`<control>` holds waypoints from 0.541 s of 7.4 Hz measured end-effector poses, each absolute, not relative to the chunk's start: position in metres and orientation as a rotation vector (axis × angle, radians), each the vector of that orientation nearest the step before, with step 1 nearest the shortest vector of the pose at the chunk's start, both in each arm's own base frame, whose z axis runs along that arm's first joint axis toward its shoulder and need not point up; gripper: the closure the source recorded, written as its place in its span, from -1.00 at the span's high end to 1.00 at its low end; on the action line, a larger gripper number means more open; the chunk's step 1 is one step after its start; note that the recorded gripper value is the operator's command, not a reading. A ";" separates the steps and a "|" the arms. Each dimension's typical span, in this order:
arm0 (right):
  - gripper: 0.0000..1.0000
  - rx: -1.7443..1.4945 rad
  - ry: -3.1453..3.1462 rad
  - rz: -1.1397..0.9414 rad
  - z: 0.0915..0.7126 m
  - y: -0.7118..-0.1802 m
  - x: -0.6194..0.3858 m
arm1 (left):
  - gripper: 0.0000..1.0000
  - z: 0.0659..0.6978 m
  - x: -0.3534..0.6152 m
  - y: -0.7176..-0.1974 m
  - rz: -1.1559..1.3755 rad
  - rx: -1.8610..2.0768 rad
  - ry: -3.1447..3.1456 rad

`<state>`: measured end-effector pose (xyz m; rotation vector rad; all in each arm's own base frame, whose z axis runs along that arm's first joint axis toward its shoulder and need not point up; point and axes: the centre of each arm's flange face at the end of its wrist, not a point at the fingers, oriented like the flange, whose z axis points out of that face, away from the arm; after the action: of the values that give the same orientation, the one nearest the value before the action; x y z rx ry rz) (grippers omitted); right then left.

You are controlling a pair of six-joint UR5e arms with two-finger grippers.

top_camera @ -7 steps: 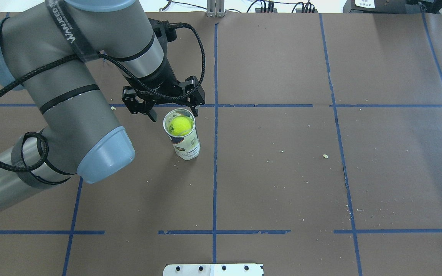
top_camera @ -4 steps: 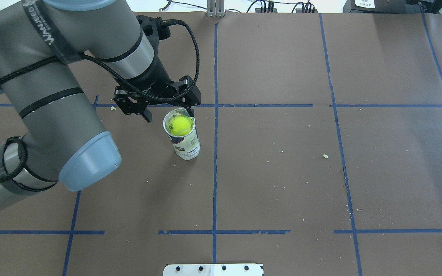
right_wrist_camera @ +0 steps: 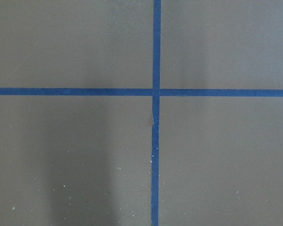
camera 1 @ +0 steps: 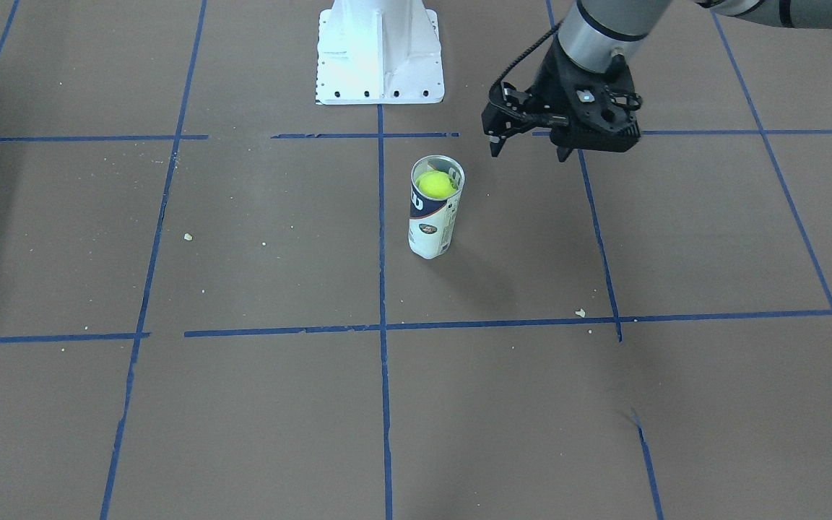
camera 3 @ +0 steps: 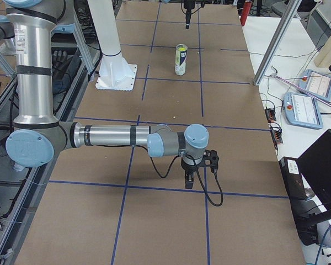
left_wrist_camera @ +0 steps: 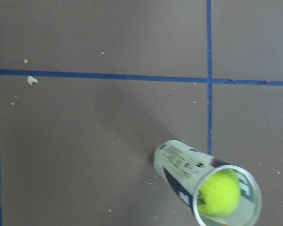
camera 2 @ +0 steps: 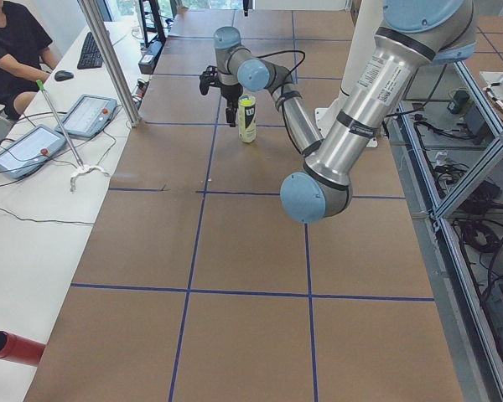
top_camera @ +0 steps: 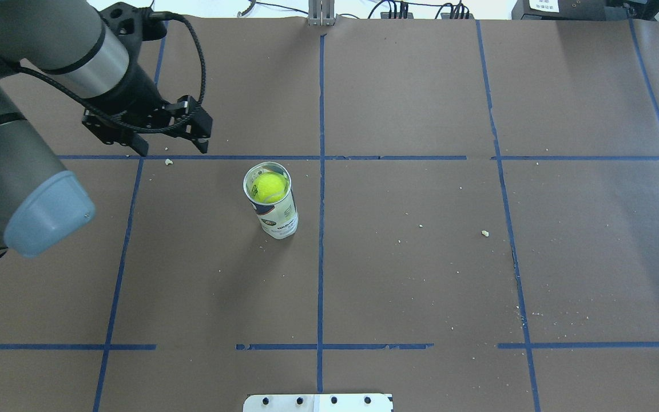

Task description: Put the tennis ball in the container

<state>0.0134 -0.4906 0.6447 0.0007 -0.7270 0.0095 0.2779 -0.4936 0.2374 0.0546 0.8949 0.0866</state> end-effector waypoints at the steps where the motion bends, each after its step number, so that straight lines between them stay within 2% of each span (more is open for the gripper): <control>1: 1.00 0.001 -0.727 0.009 0.645 -0.491 0.013 | 1.00 0.288 0.253 -0.498 0.143 0.070 0.870; 4: 1.00 0.000 -0.727 0.009 0.645 -0.491 0.013 | 1.00 0.431 0.186 -0.479 0.248 0.115 0.820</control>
<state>0.0130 -0.4906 0.6446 0.0005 -0.7270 0.0089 0.1862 -0.4790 0.4308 0.1152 0.8199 0.2476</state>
